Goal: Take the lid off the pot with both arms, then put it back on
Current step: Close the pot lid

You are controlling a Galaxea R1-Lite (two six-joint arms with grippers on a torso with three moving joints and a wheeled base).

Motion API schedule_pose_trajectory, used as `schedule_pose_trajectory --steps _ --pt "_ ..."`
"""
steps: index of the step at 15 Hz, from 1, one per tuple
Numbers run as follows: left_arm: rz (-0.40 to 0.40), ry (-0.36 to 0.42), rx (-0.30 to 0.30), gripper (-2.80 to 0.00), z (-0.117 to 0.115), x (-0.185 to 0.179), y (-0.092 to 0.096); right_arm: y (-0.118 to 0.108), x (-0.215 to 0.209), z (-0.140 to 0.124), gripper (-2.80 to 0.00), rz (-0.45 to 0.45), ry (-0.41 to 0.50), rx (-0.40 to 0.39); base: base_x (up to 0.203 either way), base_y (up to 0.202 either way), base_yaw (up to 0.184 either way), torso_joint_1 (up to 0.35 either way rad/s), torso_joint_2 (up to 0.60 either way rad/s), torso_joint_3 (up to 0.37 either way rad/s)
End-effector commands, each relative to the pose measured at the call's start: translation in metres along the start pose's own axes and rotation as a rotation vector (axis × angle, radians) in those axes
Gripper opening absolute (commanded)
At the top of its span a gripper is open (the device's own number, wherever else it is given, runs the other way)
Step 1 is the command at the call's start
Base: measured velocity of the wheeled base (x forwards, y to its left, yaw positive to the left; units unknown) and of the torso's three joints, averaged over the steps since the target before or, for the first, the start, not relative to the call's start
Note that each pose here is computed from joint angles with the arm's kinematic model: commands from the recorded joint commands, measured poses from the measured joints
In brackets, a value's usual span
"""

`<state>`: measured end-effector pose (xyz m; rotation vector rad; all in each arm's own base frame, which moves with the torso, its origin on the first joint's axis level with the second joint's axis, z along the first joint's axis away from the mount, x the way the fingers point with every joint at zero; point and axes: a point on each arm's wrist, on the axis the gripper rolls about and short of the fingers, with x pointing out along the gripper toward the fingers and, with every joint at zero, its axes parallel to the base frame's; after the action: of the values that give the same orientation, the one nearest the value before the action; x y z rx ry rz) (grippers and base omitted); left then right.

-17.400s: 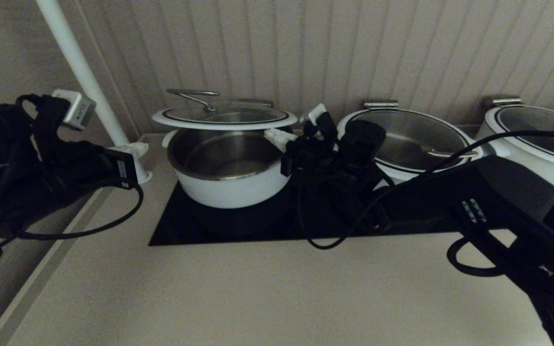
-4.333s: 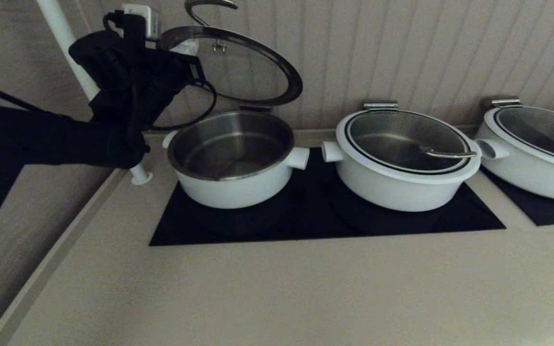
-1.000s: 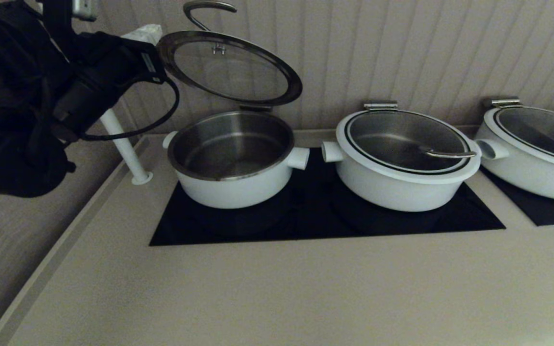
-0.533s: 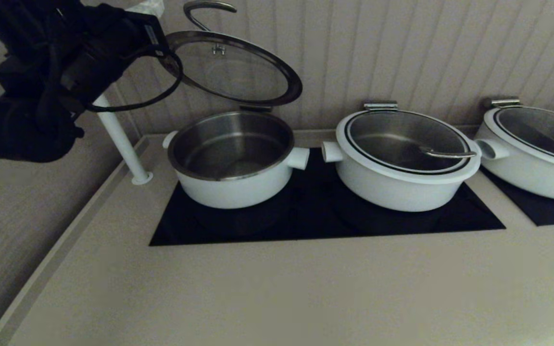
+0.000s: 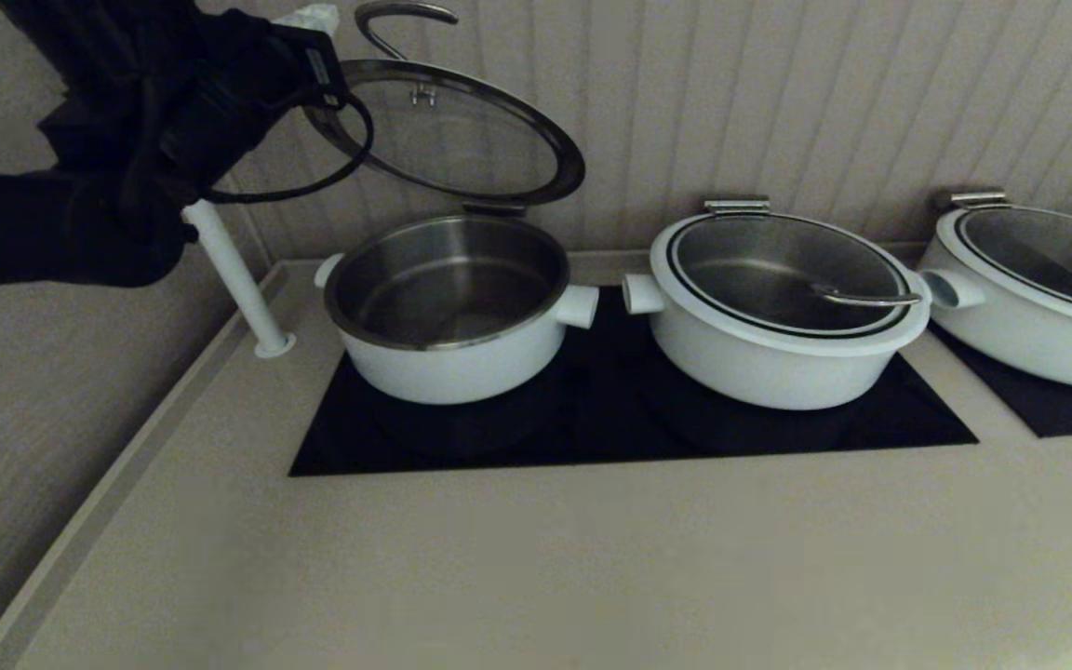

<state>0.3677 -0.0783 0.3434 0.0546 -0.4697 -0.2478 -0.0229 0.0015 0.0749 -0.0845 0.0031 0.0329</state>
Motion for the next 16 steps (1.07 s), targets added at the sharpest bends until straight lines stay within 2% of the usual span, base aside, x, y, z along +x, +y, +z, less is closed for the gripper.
schedule_pose_trajectory --steps 1,9,16 --pt "-0.003 0.02 0.0 -2.8 -0.009 0.004 -0.001 0.0 0.0 0.0 -2.8 0.001 0.002 -0.001 0.0 0.0 0.0 0.0 0.0 0.0" --pt "-0.004 0.024 -0.001 -2.8 -0.01 0.007 0.0 0.0 0.0 0.0 -2.8 0.001 0.002 -0.001 0.0 0.0 0.0 0.0 0.0 0.0" --pt "-0.006 0.069 -0.004 -2.8 -0.022 0.004 -0.002 0.0 0.0 0.0 -2.8 0.001 0.002 -0.001 0.0 0.0 0.0 0.0 0.0 0.0"
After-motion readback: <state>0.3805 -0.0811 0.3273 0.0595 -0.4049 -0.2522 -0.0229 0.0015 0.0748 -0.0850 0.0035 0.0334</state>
